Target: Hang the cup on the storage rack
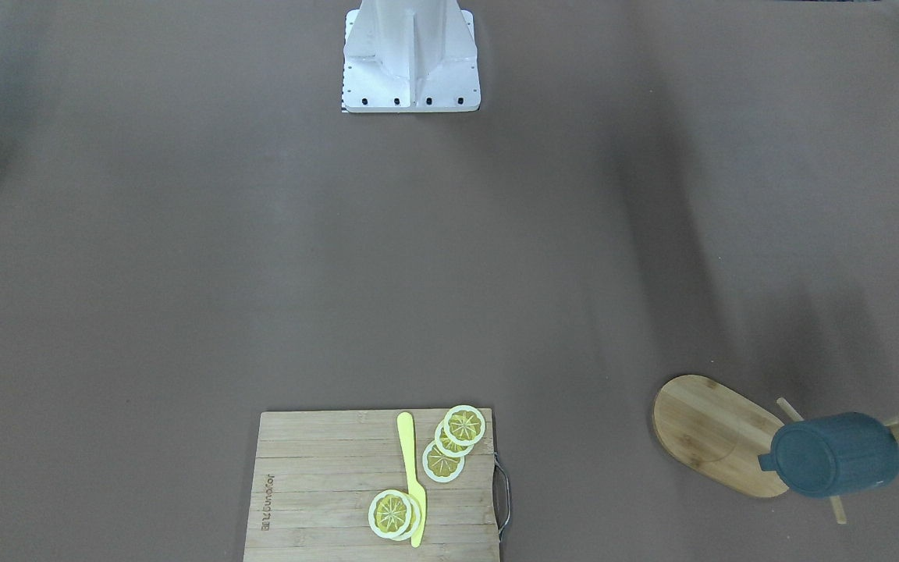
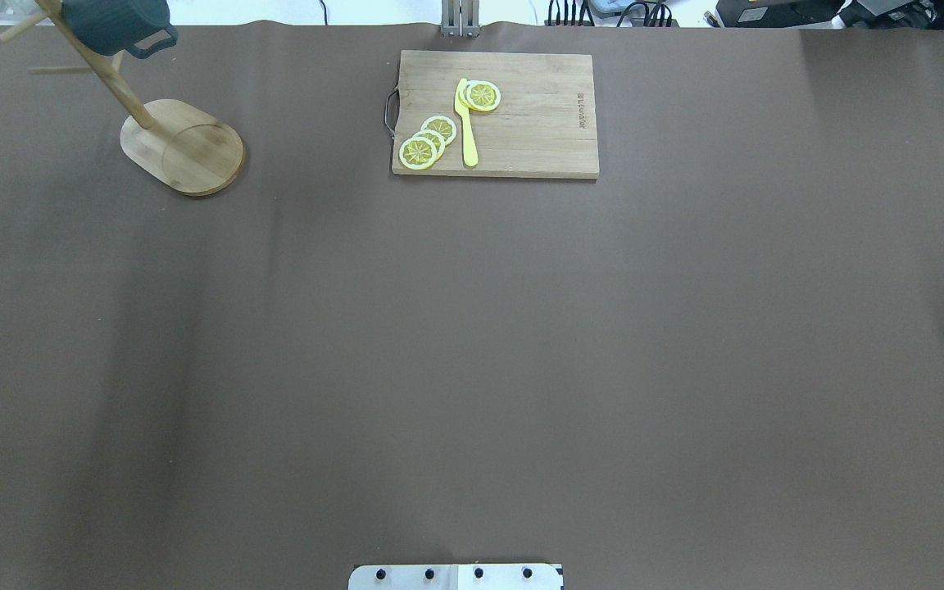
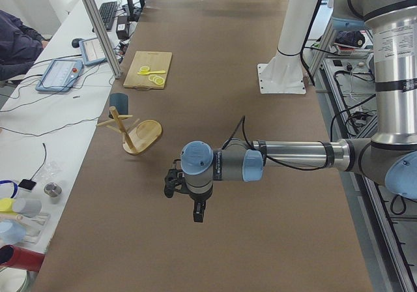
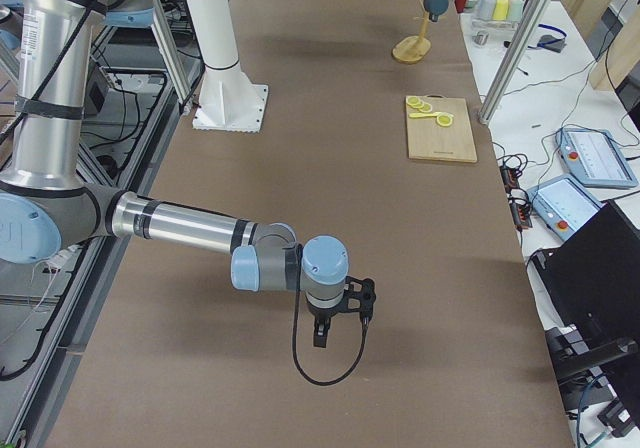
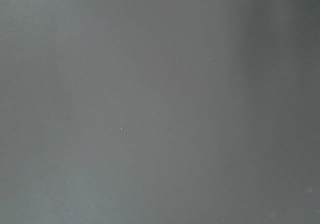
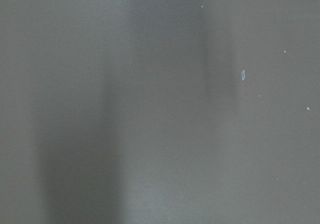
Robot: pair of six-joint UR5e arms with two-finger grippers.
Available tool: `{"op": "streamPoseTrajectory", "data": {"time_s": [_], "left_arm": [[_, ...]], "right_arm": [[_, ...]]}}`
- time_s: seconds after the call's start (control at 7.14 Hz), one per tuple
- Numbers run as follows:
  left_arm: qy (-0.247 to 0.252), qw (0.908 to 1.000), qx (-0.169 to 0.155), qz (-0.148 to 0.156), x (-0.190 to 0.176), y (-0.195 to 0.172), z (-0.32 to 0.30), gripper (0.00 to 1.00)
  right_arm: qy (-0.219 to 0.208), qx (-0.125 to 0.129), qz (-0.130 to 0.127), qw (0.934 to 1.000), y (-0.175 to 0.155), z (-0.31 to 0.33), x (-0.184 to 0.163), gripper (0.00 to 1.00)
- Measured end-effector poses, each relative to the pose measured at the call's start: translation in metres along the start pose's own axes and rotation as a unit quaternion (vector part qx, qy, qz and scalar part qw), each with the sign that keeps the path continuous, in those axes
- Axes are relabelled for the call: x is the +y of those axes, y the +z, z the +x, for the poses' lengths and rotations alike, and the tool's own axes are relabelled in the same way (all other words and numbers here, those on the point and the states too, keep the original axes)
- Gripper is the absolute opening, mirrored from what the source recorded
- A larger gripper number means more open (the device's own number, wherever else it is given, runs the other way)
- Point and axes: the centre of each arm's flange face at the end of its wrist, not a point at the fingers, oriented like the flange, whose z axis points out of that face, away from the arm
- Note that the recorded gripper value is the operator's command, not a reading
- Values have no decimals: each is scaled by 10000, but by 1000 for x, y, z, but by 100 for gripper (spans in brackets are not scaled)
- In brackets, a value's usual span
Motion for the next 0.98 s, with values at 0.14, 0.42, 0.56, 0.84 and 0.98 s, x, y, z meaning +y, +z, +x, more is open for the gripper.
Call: {"op": "streamPoseTrajectory", "data": {"time_s": [0.14,0.42,0.56,0.84,0.98], "left_arm": [[-13,10000,-2,-14,0,1,-1,99],[-18,10000,-1,-13,0,2,-2,99],[-11,10000,3,-6,0,1,-1,99],[8,10000,5,7,-1,0,0,99],[12,10000,5,10,-1,0,1,99]], "right_arm": [[-44,16,38,10000,-4,-4,1,100],[-70,28,68,9999,-7,-7,2,100],[-73,26,63,9999,-6,-7,4,100],[-73,22,49,10000,-5,-6,6,100],[-75,18,47,10000,-5,-7,7,100]]}}
